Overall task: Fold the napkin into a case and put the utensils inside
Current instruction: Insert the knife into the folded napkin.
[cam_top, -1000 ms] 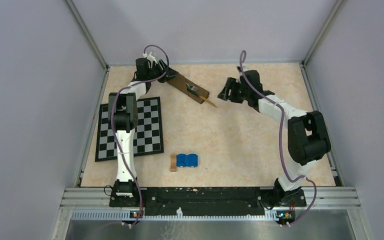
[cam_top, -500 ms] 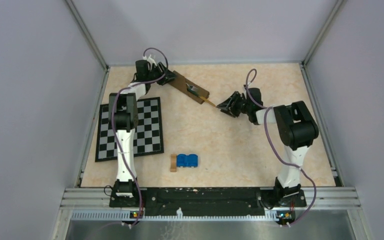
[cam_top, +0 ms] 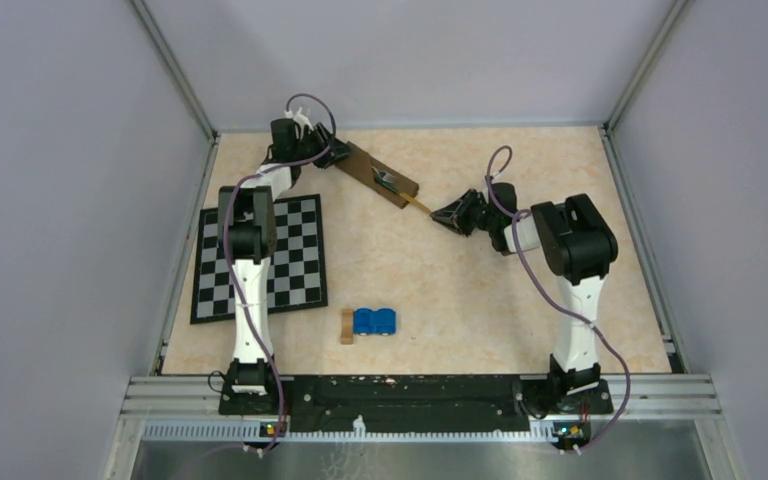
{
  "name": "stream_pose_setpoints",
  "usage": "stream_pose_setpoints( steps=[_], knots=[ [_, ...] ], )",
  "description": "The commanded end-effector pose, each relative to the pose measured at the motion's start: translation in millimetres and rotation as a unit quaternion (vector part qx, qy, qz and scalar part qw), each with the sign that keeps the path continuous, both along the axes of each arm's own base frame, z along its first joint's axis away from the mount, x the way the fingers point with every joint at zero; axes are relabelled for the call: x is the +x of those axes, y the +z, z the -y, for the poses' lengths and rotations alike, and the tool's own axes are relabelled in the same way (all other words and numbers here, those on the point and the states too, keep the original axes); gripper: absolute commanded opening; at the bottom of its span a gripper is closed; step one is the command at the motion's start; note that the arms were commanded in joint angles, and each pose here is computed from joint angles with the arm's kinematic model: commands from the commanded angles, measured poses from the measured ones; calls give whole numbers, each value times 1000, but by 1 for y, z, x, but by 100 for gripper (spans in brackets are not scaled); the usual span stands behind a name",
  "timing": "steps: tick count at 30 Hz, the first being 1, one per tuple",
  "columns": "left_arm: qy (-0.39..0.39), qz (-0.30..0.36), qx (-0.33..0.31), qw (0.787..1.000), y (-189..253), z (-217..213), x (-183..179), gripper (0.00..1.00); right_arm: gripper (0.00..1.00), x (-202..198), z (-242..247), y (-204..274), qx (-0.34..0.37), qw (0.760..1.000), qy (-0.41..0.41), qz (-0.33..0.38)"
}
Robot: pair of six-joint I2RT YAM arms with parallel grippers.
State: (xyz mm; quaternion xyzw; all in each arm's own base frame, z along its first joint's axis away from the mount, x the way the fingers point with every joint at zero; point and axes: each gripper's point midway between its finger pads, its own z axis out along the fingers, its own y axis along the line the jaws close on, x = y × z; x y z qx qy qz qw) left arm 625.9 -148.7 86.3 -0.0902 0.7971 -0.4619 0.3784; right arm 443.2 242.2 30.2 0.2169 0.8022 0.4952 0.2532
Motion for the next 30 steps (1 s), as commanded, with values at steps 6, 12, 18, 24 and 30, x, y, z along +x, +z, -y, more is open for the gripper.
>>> stream_pose_setpoints(
  steps=[6,12,18,24,30],
  knots=[
    [12,20,7,1000,3,-10,14,43,20,19,-2,4,16,999,-6,27],
    [17,16,12,1000,-4,-12,15,41,5,22,-6,9,19,999,5,36],
    [20,17,11,1000,-6,-12,18,41,0,23,-7,13,12,999,14,42],
    [17,28,10,999,4,-12,18,40,0,28,-3,26,-15,998,5,54],
    [24,48,1,999,19,-12,25,41,0,31,-7,31,-23,998,6,54]
  ],
)
